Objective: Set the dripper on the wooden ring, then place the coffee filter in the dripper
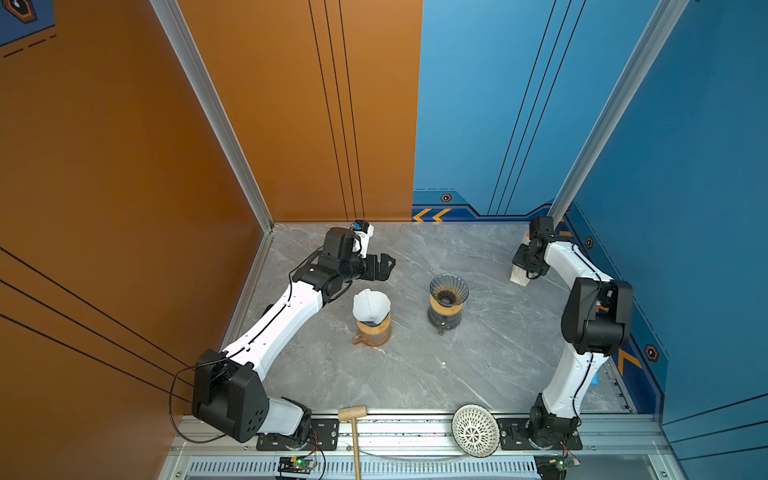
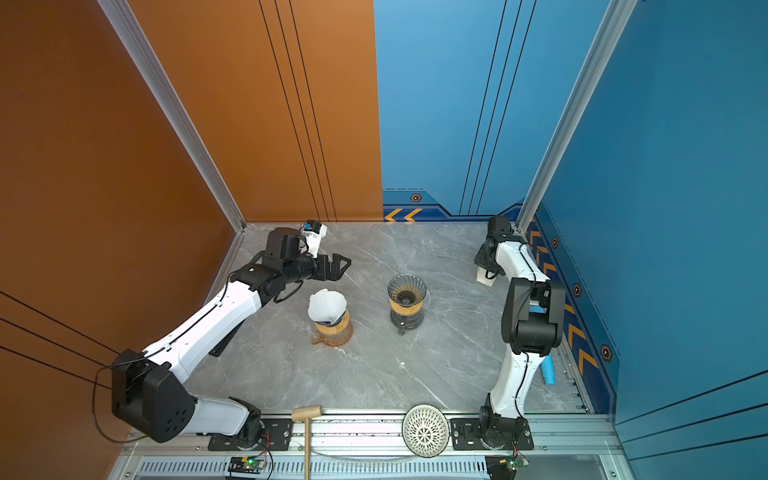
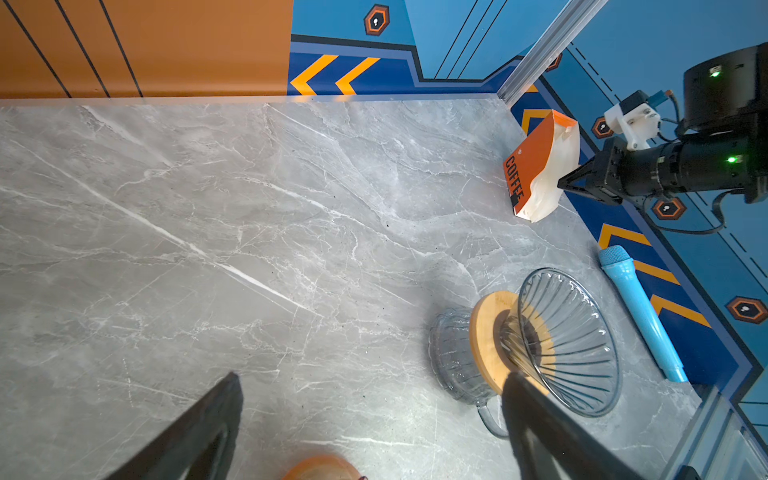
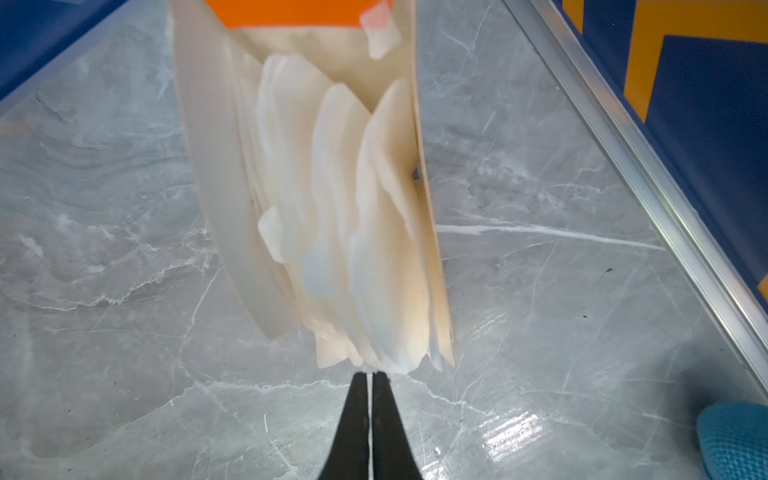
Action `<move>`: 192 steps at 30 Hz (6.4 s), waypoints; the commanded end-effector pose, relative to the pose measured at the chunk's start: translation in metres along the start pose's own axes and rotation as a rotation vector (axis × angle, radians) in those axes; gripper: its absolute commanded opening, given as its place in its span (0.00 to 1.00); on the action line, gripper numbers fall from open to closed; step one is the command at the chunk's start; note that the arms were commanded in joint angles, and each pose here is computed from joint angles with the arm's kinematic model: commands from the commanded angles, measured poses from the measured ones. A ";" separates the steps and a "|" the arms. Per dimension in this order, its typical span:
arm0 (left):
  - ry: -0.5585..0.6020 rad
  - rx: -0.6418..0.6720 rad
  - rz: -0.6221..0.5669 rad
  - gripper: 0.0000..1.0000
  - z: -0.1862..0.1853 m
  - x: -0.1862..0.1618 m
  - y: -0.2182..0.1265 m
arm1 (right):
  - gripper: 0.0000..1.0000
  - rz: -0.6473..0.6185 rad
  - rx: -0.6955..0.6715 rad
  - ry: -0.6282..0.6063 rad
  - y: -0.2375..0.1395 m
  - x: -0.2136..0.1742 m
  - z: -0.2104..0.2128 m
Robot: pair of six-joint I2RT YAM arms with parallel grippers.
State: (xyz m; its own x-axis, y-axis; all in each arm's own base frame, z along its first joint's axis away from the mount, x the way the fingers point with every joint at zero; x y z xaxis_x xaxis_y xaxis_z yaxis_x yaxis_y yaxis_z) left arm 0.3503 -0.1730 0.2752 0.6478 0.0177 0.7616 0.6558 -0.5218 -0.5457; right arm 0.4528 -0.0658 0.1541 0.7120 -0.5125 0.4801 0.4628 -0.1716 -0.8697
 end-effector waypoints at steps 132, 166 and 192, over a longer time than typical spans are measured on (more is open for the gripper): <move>-0.006 -0.047 0.047 0.98 -0.011 0.003 0.018 | 0.15 0.093 -0.160 -0.118 0.026 0.001 -0.029; -0.007 -0.046 0.051 0.98 -0.012 0.004 0.020 | 0.00 0.094 -0.182 -0.144 0.038 0.003 -0.029; 0.001 -0.061 0.052 0.98 -0.017 0.002 0.017 | 0.02 0.131 -0.146 -0.144 0.015 -0.014 -0.027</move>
State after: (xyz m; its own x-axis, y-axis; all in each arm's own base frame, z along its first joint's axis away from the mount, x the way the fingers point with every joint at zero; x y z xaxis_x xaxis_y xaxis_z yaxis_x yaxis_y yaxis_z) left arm 0.3598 -0.1900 0.2662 0.6776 -0.0043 0.7354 0.6134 -0.5484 -0.5684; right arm 0.4458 -0.0898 0.1245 0.8199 -0.4205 0.3884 0.3057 -0.2521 -0.9181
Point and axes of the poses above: each gripper's point midway between its finger pads, its own y axis out along the fingers, its own z axis along the line the jaws close on, x = y × z, the point moved 5 cm from there along -y, back along the fingers
